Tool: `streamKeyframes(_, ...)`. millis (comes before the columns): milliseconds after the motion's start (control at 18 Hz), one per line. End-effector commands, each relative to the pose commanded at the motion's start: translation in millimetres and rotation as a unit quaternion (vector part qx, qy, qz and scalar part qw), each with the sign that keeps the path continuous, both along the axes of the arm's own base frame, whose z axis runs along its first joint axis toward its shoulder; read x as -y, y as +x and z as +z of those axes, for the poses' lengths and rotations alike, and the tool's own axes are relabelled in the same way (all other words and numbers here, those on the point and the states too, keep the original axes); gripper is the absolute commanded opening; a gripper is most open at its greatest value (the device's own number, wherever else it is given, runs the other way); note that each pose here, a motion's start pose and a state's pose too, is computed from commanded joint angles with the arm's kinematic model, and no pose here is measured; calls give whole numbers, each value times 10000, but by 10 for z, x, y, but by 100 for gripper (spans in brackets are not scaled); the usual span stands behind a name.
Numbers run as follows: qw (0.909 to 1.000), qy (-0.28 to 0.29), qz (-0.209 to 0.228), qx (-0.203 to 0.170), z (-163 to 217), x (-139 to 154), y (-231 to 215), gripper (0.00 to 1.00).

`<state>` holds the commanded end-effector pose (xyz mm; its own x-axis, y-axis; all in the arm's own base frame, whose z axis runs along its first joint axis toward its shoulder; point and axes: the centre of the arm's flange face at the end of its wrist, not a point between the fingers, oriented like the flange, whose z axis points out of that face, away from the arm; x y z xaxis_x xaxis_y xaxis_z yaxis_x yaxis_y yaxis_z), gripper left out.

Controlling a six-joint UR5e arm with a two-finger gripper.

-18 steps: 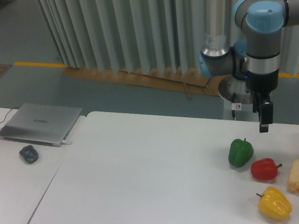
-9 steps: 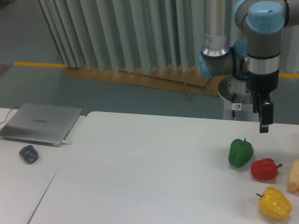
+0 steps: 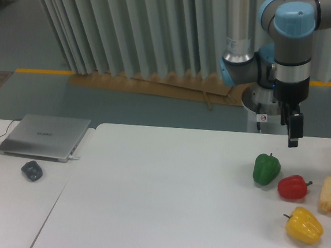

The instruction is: Place the green pepper in a basket

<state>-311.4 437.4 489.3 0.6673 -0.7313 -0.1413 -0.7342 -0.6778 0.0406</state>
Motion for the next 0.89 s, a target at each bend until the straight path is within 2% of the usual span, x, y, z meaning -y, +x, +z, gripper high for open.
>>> streamKeyframes(889, 9996, 196, 26, -185, 77, 58, 28, 100)
